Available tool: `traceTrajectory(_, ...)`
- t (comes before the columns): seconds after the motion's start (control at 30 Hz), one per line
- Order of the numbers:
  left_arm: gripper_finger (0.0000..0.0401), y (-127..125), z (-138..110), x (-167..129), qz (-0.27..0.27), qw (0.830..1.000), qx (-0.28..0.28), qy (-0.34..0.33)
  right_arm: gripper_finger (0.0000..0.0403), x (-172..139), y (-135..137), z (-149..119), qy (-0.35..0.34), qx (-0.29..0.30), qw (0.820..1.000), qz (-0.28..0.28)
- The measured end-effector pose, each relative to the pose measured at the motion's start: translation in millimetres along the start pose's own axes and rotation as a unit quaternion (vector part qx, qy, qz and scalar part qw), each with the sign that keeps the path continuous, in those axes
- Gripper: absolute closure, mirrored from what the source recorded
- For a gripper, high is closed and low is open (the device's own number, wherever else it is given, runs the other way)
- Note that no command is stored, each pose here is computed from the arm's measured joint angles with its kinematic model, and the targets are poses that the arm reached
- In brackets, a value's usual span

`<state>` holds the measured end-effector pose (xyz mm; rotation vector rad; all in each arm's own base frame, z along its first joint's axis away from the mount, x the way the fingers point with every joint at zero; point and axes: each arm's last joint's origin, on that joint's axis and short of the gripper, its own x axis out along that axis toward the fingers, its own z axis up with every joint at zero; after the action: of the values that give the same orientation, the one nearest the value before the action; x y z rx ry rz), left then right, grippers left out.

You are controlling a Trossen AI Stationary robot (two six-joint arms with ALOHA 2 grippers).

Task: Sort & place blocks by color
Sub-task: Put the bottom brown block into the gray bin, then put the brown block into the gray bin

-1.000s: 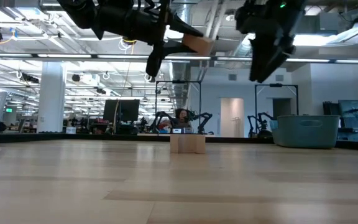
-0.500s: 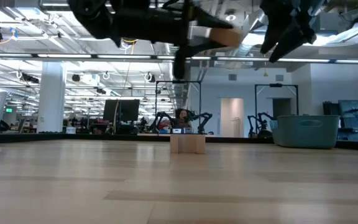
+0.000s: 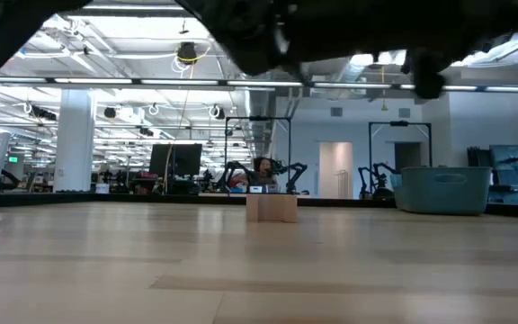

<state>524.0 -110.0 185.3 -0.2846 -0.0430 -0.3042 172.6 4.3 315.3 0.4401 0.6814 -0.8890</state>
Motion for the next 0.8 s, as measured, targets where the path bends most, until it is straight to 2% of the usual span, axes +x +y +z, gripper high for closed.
traceTrajectory(0.1,0.0296,-5,-10,23,-0.025,0.999,0.03,0.001,0.0148,-2,-5,-2,0.006,0.01,1.0,-0.01)
traceTrajectory(0.2,0.0296,-8,-18,39,-0.032,0.997,0.053,0.035,0.0148,-4,-6,-4,0.009,0.018,1.0,-0.009)
traceTrajectory(0.3,0.0296,-8,-31,49,-0.037,0.993,0.08,0.078,0.0148,-5,-5,-5,0.009,0.02,1.0,-0.006)
traceTrajectory(0.4,0.0289,-8,-48,54,-0.056,0.991,0.081,0.091,0.0148,-3,-4,-4,0.0,0.017,1.0,-0.017)
traceTrajectory(0.5,0.0271,-8,-55,55,-0.067,0.99,0.069,0.104,0.0148,2,0,-4,-0.007,0.014,0.999,-0.033)
traceTrajectory(0.63,0.0239,-5,-58,54,-0.035,0.989,0.072,0.124,0.0148,8,3,-4,-0.003,0.009,0.999,-0.047)
traceTrajectory(0.8,0.0198,-2,-58,54,-0.02,0.989,0.065,0.129,0.0148,6,9,-9,0.001,0.01,0.999,-0.032)
